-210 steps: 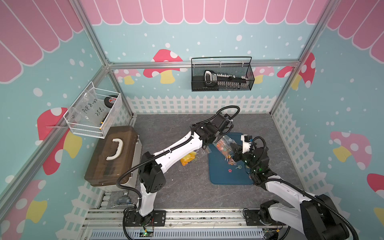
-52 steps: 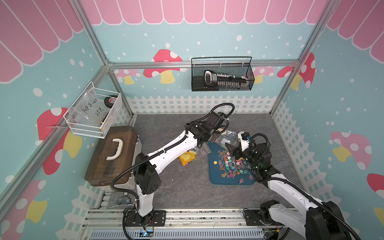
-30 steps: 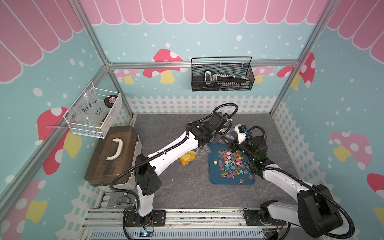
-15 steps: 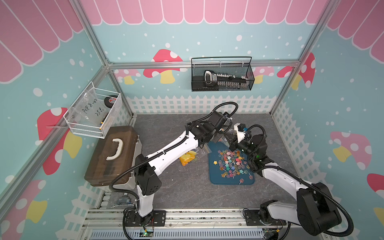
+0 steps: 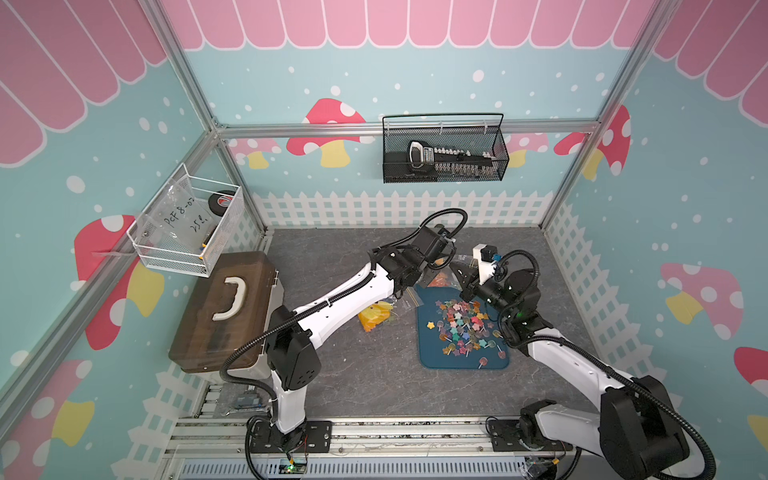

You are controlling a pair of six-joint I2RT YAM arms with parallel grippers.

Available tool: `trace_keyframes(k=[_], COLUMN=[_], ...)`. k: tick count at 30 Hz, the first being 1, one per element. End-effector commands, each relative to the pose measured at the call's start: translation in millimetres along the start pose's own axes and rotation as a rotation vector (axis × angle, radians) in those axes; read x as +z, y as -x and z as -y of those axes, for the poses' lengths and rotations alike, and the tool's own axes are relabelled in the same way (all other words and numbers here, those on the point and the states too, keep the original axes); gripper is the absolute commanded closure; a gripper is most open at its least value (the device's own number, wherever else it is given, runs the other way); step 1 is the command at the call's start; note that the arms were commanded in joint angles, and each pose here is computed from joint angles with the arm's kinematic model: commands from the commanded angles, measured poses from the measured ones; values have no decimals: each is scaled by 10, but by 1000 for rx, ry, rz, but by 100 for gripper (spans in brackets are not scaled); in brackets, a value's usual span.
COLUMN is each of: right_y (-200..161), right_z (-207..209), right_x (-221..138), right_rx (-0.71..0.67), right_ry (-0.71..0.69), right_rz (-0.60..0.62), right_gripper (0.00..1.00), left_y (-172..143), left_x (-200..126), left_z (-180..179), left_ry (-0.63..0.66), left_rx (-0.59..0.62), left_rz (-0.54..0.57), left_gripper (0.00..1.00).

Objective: Pour candies out of the ziploc bag
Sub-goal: 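Pour the candies out of the ziploc bag onto the tray.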

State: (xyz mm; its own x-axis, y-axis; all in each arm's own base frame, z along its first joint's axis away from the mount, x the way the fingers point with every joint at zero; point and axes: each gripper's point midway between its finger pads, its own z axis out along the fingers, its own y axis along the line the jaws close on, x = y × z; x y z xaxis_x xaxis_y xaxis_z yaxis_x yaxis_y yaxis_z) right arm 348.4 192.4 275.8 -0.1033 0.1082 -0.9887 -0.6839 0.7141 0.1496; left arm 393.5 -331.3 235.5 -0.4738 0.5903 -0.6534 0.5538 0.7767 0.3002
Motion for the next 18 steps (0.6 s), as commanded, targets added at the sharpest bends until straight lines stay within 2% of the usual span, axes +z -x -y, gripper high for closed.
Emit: trace_keyframes(k=[1,8,10,12,13,18], right_y=[236,351,376,409,418,487], right_z=[-72,-130,-142,-153,-154,-177], right_x=[-54,-34,-28,-28,-28,-22], right_rx=[-7,8,10,8,9,5], right_ry=[22,55,64,68,68,79], right_rz=[76,93,96,102,102,113], right_gripper=[100,100,100,100,100,100], left_y=[60,35,42,44,22,-20], left_x=[-155,-186,-233,-276,-281,-393], left_z=[-275,-284,-240,-228,-218,-255], left_ry=[49,11,-23,-39,-48,-104], left_rx=[-65,-65,-54,-45,-43,-63], left_rz=[48,92,124,151,159,229], left_gripper=[100,98,84,74,64,42])
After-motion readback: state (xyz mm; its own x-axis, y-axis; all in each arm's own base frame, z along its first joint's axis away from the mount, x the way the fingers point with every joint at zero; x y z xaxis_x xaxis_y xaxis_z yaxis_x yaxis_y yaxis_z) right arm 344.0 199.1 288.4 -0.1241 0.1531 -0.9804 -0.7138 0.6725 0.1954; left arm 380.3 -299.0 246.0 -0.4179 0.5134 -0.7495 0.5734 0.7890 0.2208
